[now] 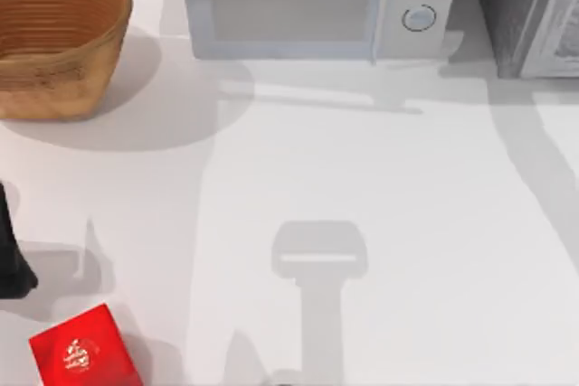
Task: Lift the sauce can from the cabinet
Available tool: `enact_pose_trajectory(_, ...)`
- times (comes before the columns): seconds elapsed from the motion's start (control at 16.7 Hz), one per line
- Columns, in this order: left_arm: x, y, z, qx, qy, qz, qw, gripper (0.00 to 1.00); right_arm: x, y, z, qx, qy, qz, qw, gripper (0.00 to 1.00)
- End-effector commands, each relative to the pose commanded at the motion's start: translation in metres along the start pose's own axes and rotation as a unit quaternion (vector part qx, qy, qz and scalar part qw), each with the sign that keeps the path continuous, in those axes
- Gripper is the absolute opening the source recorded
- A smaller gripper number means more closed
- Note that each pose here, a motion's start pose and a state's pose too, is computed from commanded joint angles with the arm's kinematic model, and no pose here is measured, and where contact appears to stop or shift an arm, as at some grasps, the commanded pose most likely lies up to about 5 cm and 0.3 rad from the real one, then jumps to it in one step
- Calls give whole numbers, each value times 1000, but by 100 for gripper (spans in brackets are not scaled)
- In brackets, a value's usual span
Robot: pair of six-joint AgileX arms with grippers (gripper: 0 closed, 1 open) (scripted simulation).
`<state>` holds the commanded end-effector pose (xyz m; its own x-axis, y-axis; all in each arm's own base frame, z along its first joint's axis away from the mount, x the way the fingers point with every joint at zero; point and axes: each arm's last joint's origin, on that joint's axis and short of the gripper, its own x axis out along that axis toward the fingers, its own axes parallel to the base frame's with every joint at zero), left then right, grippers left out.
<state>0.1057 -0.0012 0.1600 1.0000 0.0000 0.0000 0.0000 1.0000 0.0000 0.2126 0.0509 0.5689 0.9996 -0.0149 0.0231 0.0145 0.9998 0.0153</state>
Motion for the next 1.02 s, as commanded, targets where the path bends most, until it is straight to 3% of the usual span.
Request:
enact_pose_trajectory(0.24,0,0,0,0,0,0,1000,100,-27,-13,-18,2,-12,-1,1000,0)
enact_pose_trajectory(0.42,0,0,0,0,0,0,1000,100,-48,-24,-57,-2,-2,1,1000,0)
enact_pose_trajectory(1.02,0,0,0,0,0,0,1000,100,-103,-53,-312,-11,68,4,998,0)
